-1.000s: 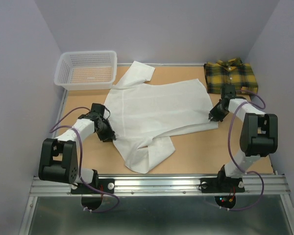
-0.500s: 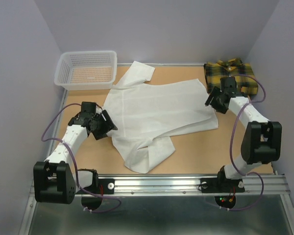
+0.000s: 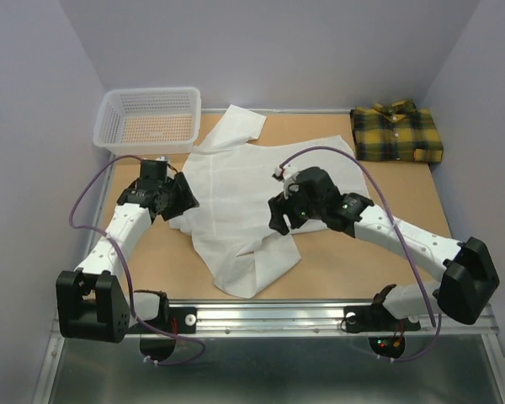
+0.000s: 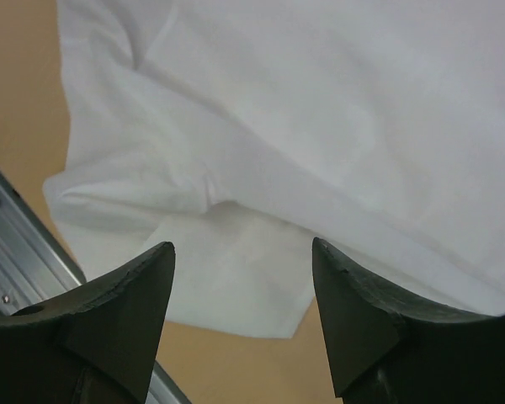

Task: Fold and stack the long sleeve shirts
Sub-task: Fold the shirt

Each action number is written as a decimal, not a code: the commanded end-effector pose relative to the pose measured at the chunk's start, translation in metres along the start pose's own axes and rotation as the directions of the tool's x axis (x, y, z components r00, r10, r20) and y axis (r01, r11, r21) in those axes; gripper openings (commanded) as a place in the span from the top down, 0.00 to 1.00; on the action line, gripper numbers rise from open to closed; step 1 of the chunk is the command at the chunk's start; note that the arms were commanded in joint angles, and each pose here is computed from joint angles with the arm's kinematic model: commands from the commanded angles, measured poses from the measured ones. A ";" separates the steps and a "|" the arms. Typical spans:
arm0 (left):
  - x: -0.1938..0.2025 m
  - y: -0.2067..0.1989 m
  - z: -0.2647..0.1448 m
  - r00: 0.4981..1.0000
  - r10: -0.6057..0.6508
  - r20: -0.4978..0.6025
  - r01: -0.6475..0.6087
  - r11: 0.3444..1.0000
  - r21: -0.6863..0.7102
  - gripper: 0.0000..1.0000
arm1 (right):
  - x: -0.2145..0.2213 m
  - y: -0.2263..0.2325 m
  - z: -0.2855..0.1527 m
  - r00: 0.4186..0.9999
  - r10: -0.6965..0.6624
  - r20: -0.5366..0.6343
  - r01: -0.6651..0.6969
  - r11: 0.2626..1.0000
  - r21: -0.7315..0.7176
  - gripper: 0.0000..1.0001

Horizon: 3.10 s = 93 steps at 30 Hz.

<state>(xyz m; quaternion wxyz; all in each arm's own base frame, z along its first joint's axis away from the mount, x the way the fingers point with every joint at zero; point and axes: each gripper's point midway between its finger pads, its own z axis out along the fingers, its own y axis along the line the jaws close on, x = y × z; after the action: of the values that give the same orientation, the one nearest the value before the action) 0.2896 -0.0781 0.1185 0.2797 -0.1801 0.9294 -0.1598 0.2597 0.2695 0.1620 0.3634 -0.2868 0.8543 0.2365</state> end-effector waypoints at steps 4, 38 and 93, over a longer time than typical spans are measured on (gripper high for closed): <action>-0.003 -0.020 0.012 0.997 0.076 0.015 -0.076 0.996 0.035 0.34 | 0.066 0.057 0.019 0.986 -0.079 -0.148 0.060 0.990 -0.127 0.29; -0.016 0.013 0.008 0.941 0.134 0.310 -0.129 0.991 -0.037 0.01 | 0.145 -0.009 0.071 0.952 0.035 -0.305 0.044 0.967 0.249 0.65; 0.075 0.021 0.054 0.993 0.005 -0.117 -0.008 1.000 -0.026 0.17 | -0.237 0.020 -0.083 0.884 -0.139 0.445 -0.038 0.930 0.367 0.99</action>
<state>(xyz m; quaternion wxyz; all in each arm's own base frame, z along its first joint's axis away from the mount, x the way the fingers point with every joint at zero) 0.2671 -0.1122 0.0365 0.2356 -0.1546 0.9449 -0.1666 0.3178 0.3157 0.3274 0.5281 -0.2267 0.8104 0.1139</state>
